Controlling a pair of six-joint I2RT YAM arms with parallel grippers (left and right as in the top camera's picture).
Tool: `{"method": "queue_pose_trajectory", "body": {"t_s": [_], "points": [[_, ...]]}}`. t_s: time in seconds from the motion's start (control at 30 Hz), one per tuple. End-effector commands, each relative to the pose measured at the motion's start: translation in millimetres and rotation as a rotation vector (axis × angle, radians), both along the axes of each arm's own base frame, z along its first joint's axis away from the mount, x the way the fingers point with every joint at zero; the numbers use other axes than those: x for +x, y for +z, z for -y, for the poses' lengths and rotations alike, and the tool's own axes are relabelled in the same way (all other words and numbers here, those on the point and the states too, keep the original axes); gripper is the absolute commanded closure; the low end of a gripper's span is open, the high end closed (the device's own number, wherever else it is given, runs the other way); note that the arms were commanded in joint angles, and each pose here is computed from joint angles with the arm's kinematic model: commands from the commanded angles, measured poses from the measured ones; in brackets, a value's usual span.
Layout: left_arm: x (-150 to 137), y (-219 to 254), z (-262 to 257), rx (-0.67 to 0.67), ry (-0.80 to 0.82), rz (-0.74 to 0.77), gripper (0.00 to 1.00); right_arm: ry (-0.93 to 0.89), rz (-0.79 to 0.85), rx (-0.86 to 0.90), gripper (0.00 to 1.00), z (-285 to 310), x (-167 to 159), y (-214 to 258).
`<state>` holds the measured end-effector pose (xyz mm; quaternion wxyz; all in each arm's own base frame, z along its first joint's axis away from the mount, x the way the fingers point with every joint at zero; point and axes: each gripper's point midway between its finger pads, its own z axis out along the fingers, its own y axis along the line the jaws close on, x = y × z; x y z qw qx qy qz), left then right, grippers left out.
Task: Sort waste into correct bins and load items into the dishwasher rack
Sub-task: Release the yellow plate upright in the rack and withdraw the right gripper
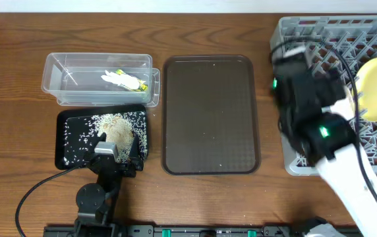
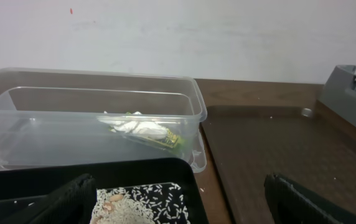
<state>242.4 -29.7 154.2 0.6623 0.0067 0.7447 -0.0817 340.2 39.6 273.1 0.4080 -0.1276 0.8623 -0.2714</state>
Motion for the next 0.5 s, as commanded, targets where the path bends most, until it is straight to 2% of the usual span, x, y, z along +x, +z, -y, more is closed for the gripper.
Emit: {"method": "queue_pose_trajectory", "body": {"t_s": [0.0,0.13,0.27,0.33,0.47], "points": [[0,-15,0,0.019,-0.007,-0.032,0.12,0.187,-0.070,0.487,0.01,-77,-31,-8],[0,-15,0,0.019,-0.007,-0.032,0.11,0.351,-0.217,0.822,0.01,-133,-74,0],[0,-15,0,0.019,-0.007,-0.032,0.12,0.374,-0.329,1.097,0.01,-165,-98,14],[0,-15,0,0.019,-0.007,-0.032,0.12,0.357,-0.368,1.162,0.01,-171,-103,15],[0,-15,0,0.019,-0.007,-0.032,0.12,0.329,-0.448,1.149,0.01,-167,-117,3]]}}
